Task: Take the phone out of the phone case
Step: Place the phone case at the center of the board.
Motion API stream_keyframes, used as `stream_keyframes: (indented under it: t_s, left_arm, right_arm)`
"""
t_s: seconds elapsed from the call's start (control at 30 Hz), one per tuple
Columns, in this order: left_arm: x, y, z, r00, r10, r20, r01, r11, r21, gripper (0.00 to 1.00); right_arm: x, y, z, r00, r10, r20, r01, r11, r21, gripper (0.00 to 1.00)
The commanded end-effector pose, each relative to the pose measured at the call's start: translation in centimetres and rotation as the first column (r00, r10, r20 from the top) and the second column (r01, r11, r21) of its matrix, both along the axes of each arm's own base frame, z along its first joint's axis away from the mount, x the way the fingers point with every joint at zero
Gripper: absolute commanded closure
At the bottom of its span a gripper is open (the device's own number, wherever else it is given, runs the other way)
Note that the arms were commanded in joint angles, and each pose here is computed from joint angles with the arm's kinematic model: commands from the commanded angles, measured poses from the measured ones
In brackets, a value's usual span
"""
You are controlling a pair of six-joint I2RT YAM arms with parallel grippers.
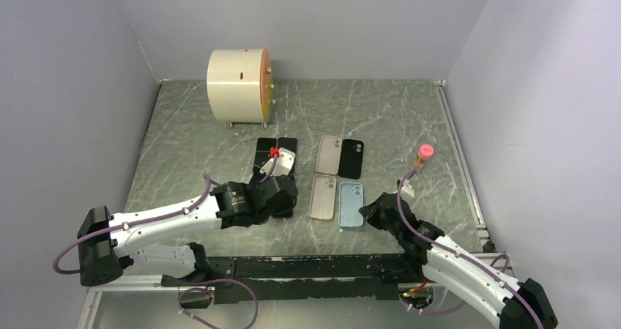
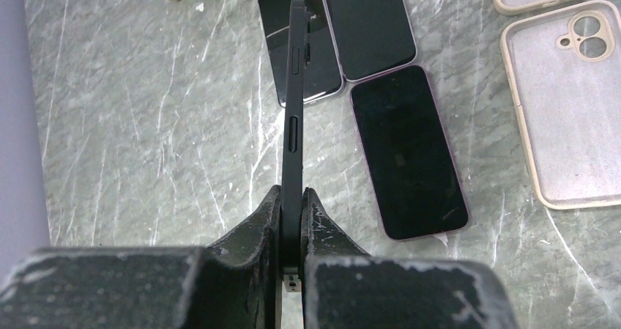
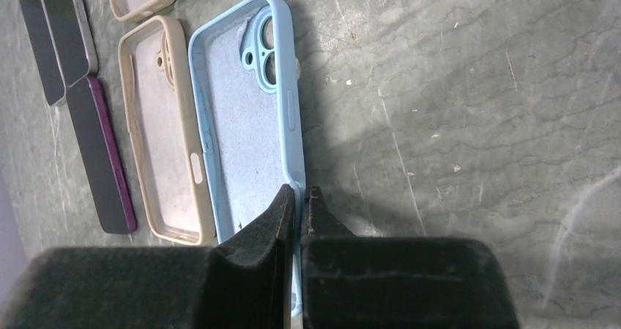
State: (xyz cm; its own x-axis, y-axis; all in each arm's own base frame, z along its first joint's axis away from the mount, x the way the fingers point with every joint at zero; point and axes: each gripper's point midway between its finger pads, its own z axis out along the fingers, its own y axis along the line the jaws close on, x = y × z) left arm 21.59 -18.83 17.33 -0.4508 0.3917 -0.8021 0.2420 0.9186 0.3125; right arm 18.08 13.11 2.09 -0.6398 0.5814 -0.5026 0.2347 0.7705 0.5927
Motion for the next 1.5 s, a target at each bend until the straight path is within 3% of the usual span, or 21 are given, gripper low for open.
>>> stream_keyframes:
  t_s: [0.0, 0.17, 0.3, 0.4, 0.53, 0.9, 1.2, 1.33, 1.47]
  left_arm:
    - [0.1, 0.7, 0.8, 0.998, 0.066, 0.013, -0.065, 0.997, -0.044, 0.97]
    - [-0.7, 1.2, 0.0, 0.997, 0.068, -0.033, -0.070, 0.996, -0.048, 0.98]
    - [-1.3, 1.7, -0.3, 0.995, 0.079, -0.062, -0.082, 0.995, -0.056, 0.97]
    - [-1.7, 2.0, -0.4, 0.993, 0.081, -0.081, -0.086, 0.994, -0.063, 0.98]
    - [-2.2, 2.2, -0.8, 0.991, 0.083, -0.105, -0.090, 0.994, -0.066, 0.98]
    - [-3.3, 2.7, -2.1, 0.980, 0.099, -0.172, -0.110, 0.992, -0.057, 0.97]
    - [-3.7, 2.5, -2.7, 0.975, 0.090, -0.205, -0.103, 0.993, -0.053, 0.97]
    - [-4.0, 2.5, -3.1, 0.969, 0.095, -0.226, -0.109, 0.993, -0.049, 0.98]
    - [-4.4, 2.8, -3.8, 0.961, 0.118, -0.251, -0.130, 0.991, -0.031, 0.98]
  right_arm:
    - [1.4, 1.0, 0.9, 0.999, -0.016, 0.049, 0.013, 0.999, 0.053, 1.00]
    - [1.2, 2.0, 0.6, 0.999, 0.040, 0.031, -0.042, 0.998, 0.057, 0.94]
    - [1.4, 1.5, 0.7, 0.999, 0.001, 0.032, -0.003, 0.998, 0.060, 0.79]
    - [1.6, 1.3, 1.0, 0.998, -0.027, 0.051, 0.023, 0.997, 0.077, 0.75]
    - [1.7, 1.3, 1.3, 0.998, -0.032, 0.062, 0.027, 0.996, 0.084, 0.74]
    - [2.5, 1.1, 1.0, 0.994, -0.099, 0.045, 0.094, 0.990, 0.108, 0.88]
    - [2.9, 0.9, 1.1, 0.993, -0.108, 0.055, 0.103, 0.991, 0.083, 0.88]
    - [3.4, 1.4, 1.9, 0.993, -0.090, 0.083, 0.083, 0.993, 0.081, 0.86]
    - [3.6, 1.5, 2.3, 0.991, -0.079, 0.105, 0.070, 0.994, 0.086, 0.74]
